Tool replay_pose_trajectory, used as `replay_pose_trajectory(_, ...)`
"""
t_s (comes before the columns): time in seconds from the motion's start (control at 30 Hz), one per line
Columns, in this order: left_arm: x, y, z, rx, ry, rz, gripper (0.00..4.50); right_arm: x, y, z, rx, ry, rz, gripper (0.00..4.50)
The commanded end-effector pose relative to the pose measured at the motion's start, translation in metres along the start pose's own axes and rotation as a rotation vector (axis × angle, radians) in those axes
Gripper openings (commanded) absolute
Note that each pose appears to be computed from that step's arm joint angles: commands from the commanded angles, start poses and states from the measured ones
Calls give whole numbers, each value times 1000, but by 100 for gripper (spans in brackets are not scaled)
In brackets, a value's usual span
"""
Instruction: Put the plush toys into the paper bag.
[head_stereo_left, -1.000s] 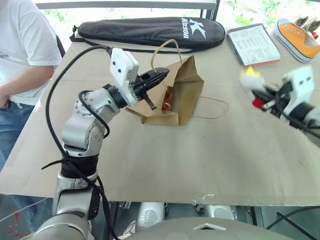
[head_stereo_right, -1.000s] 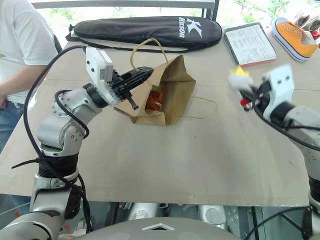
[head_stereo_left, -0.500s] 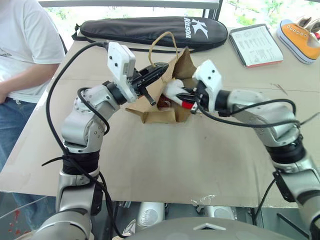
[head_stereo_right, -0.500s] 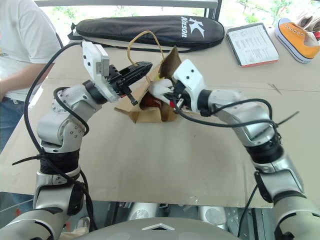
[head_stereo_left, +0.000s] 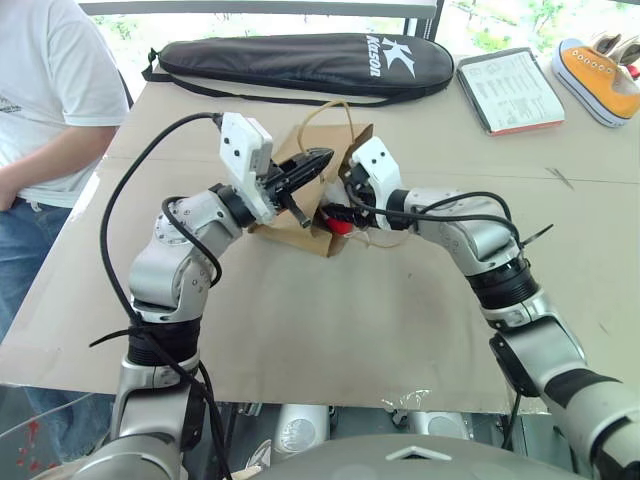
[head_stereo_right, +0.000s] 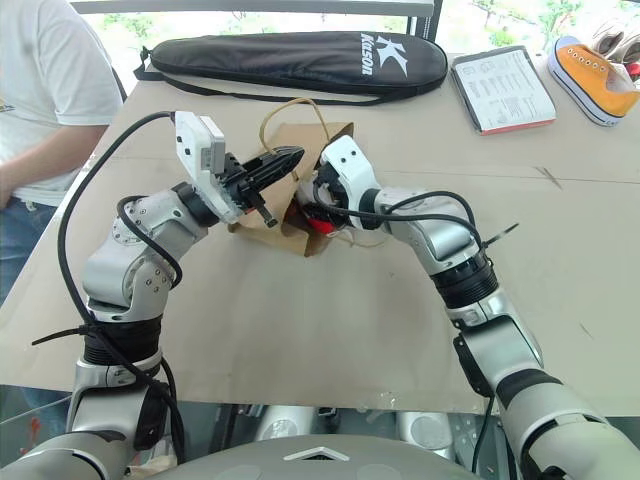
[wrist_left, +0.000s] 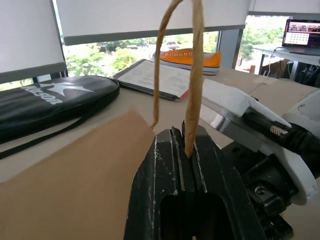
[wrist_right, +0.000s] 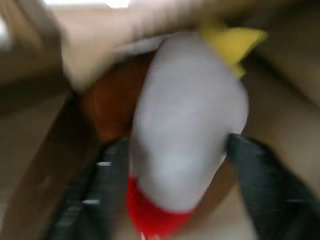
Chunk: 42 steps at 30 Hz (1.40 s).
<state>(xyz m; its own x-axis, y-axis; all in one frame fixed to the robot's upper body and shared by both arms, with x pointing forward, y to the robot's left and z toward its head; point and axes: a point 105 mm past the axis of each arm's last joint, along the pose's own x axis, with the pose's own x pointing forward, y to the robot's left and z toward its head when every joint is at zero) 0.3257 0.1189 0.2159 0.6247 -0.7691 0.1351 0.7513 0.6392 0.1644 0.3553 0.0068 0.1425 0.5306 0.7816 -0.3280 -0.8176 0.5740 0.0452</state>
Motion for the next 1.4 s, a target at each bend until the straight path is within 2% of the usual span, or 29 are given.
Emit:
replay_pose_trajectory(0.03, -7, 4, 15, 50, -47, 24, 0, -27, -1, 26, -34, -109, 8, 388)
replay_pose_trajectory(0.23, -8, 11, 14, 42, -51, 46, 0, -91, -20, 38, -19, -184, -121, 388)
replay_pose_trajectory(0.37, -7, 13, 14, 47, -52, 45, 0, -113, -43, -3, 57, -53, -287, 388)
replay_pose_trajectory(0.5, -4, 12, 15, 49, -59, 34, 0, -103, -46, -39, 169, 17, -304, 388)
replay_pose_trajectory(0.67, -4, 15, 19, 58, -61, 29, 0, -76, -30, -48, 380, -38, -168, 388)
replay_pose_trajectory(0.7, -5, 15, 19, 60, -61, 31, 0, -73, -29, -49, 398, -43, -155, 335)
replay_pose_trajectory(0.77, -6, 17, 20, 64, -60, 37, 0, -71, -28, -53, 395, -35, -155, 266)
replay_pose_trajectory(0.87, -11, 20, 21, 69, -54, 55, 0, -66, -22, -52, 419, -56, -118, 107)
replay_pose_trajectory(0.93, -13, 20, 21, 68, -54, 62, 0, -65, -21, -51, 424, -70, -108, 16)
replay_pose_trajectory(1.13, -14, 20, 28, 14, -106, 79, 0, -92, -24, 15, 423, -419, -24, 6)
replay_pose_trajectory(1.27, -21, 47, 58, -134, -242, 138, 0, -136, 7, 95, 301, -663, 171, 6)
replay_pose_trajectory(1.33, -25, 60, 57, -148, -211, 155, 0, -148, 12, 110, 256, -660, 162, 6)
replay_pose_trajectory(1.4, -25, 60, 35, -131, -89, 135, 0, -148, 9, 96, 222, -564, 95, 6)
